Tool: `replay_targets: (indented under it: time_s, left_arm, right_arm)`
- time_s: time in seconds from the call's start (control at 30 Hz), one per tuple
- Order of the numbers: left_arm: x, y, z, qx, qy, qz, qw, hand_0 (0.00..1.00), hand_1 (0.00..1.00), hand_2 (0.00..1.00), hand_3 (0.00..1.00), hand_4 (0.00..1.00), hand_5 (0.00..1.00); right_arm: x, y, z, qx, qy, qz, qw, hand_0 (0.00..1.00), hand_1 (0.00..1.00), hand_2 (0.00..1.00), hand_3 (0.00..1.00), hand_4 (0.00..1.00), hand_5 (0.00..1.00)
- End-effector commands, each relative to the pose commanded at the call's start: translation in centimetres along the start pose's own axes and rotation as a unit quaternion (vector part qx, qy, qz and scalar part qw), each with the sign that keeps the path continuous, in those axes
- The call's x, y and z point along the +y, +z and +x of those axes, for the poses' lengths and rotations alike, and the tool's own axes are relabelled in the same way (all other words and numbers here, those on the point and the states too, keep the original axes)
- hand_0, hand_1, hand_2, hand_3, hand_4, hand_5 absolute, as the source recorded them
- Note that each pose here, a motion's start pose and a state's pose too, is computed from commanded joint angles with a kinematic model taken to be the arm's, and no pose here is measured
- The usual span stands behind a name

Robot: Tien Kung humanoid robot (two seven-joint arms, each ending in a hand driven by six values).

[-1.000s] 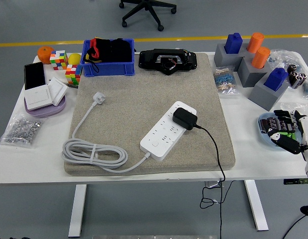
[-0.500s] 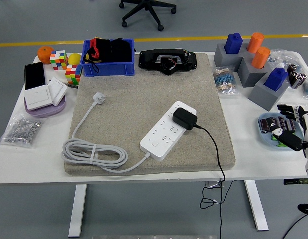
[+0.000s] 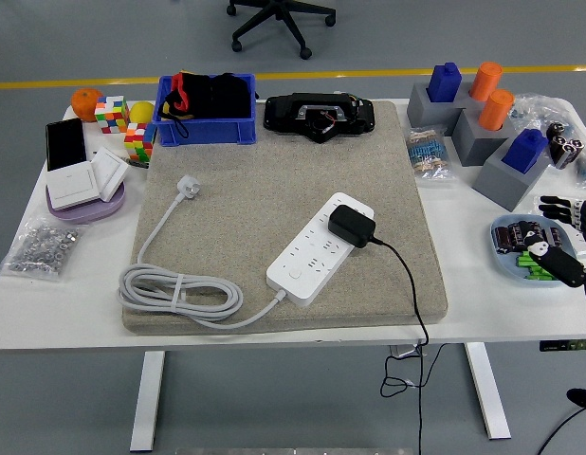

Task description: Press the white button,pick up the black plug,place it near the board,insert it into the board

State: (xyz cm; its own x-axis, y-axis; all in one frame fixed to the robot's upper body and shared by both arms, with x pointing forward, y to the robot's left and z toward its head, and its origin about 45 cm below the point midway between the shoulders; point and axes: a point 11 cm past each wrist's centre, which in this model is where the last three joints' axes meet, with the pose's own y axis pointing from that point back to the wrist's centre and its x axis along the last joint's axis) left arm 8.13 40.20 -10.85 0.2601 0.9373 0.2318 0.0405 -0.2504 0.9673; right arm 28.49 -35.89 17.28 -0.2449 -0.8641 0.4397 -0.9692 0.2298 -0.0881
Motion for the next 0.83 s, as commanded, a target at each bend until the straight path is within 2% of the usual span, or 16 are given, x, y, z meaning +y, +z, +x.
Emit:
replay_targets:
  time_s: [0.83]
  left_arm:
    - [-0.03, -0.13, -0.07, -0.001, -0.001, 0.001, 1.000, 0.685, 0.677, 0.658, 0.685, 0.562, 0.198]
  right_arm:
    - [0.01, 0.09, -0.17, -0.010, -0.005, -0.007, 1.000, 0.765, 0.614, 0.587, 0.614, 0.786, 0.171]
